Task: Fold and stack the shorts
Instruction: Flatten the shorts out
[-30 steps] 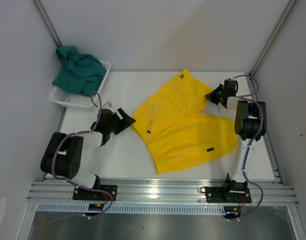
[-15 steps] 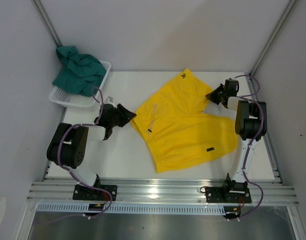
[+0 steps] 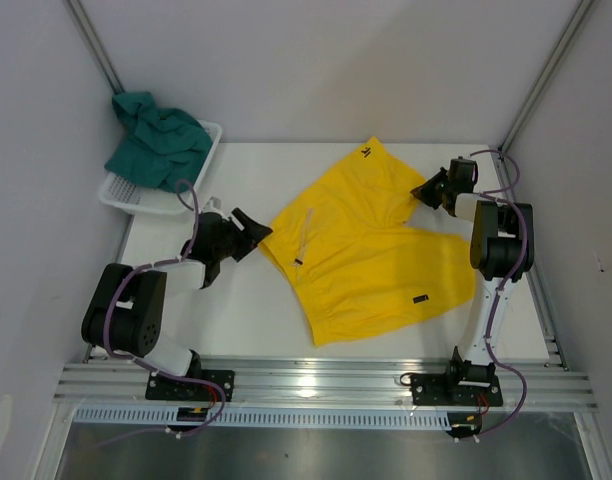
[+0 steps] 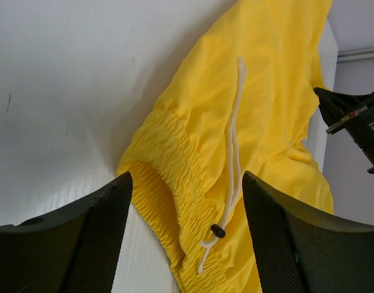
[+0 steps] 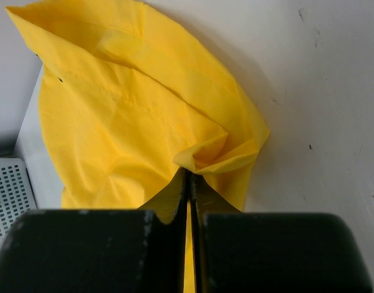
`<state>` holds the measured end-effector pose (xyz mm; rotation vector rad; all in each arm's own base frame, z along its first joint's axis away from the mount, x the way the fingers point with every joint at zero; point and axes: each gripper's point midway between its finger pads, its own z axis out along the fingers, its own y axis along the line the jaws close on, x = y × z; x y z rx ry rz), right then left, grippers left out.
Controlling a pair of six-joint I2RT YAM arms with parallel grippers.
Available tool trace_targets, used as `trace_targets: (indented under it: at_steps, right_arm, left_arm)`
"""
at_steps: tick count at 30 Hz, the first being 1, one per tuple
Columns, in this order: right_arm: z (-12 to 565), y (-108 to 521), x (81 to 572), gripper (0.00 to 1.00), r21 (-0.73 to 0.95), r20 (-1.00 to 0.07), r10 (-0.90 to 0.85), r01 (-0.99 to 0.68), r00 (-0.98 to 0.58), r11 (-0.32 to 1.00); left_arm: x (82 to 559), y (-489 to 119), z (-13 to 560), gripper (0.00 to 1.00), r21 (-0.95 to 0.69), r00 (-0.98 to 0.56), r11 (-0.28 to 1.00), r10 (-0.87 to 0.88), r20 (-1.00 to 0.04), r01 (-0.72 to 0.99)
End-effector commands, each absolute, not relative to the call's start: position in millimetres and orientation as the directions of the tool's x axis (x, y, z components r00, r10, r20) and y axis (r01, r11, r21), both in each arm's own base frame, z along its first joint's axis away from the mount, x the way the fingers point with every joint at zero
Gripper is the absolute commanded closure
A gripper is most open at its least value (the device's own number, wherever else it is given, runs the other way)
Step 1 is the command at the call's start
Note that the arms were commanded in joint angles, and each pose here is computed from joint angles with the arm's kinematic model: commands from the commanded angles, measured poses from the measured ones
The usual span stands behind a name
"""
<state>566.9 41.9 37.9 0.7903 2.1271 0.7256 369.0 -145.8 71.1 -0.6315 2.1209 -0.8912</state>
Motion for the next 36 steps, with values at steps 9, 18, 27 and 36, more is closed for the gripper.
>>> trace_targets:
  at_steps: [9, 18, 27, 36]
  right_arm:
    - [58.4, 43.9, 577.7, 1.00, 0.705, -0.488, 0.703, 0.241, -0.517, 0.667]
    - [57.5, 43.2, 576.5, 1.00, 0.707, -0.488, 0.706, 0.242, -0.514, 0.665]
    - [62.5, 46.7, 575.0, 1.00, 0.743, -0.491, 0.720, 0.196, -0.490, 0.640]
    - [73.7, 13.8, 581.2, 1.00, 0.810, -0.441, 0.785, 0.184, -0.436, 0.557]
  left_arm:
    - [368.2, -159.4, 81.0, 0.29, -0.785, -0.607, 0.607, -0.672, -0.424, -0.124]
    - [391.9, -184.5, 65.8, 0.43, -0.839, -0.586, 0.524, -0.729, -0.354, -0.145]
    - [415.0, -167.4, 77.5, 0.98, -0.872, -0.405, 0.475, -0.826, -0.393, -0.122]
    - [417.1, -139.4, 78.5, 1.00, -0.854, -0.320, 0.495, -0.844, -0.430, -0.161]
